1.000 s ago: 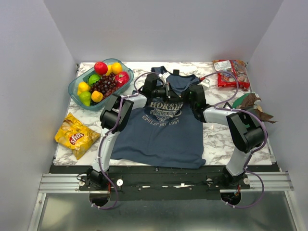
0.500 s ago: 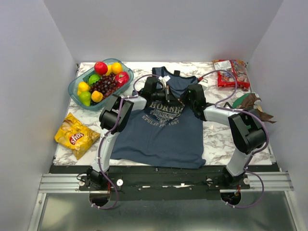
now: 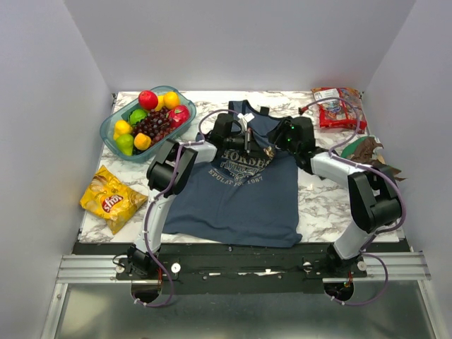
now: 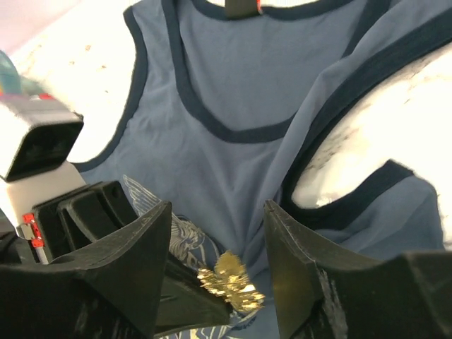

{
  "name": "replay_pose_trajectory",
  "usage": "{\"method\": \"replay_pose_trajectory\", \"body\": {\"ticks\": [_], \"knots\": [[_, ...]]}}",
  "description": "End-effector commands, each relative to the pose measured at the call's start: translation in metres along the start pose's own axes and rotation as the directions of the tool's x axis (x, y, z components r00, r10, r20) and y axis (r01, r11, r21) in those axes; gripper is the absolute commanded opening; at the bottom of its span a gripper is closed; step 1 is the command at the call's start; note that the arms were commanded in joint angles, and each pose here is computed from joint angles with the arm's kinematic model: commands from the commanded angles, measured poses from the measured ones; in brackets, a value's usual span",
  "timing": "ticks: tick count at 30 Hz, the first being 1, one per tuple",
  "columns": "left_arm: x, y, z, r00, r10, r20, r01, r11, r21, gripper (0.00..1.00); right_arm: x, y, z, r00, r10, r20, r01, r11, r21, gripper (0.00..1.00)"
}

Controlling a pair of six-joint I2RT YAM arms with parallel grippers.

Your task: Pin the brooch onto the clothing

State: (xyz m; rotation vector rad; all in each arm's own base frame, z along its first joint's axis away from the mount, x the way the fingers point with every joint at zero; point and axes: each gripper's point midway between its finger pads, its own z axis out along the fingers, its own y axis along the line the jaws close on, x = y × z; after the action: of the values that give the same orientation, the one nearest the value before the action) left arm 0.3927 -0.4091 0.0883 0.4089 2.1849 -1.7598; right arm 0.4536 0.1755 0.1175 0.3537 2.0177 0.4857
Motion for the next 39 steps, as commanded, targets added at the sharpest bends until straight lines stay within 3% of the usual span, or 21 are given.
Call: {"method": "replay_pose_trajectory", "body": {"ticks": [1, 8, 18, 39], "knots": [[-0.004, -0.017, -0.007, 0.997, 0.07, -0.025, -0.068, 0.995, 0.072, 0.0, -0.007, 0.003, -0.016, 0.995, 0.012, -0.103, -0.029, 0.985, -0.173, 0.63], [-0.006, -0.013, -0.013, 0.997, 0.066, -0.045, -0.06, 0.992, 0.115, 0.0, 0.009, 0.0, -0.036, 0.979, -0.061, -0.196, -0.01, 0.94, -0.342, 0.67], [-0.002, -0.008, -0.019, 0.995, 0.053, -0.08, -0.04, 0.986, 0.164, 0.0, 0.029, 0.015, -0.042, 0.964, -0.106, -0.245, -0.057, 0.815, -0.577, 0.66], [-0.005, -0.02, -0.023, 0.996, 0.048, -0.077, -0.031, 0.977, 0.209, 0.0, 0.032, 0.001, -0.032, 0.963, -0.061, -0.264, -0.114, 0.791, -0.601, 0.6]]}}
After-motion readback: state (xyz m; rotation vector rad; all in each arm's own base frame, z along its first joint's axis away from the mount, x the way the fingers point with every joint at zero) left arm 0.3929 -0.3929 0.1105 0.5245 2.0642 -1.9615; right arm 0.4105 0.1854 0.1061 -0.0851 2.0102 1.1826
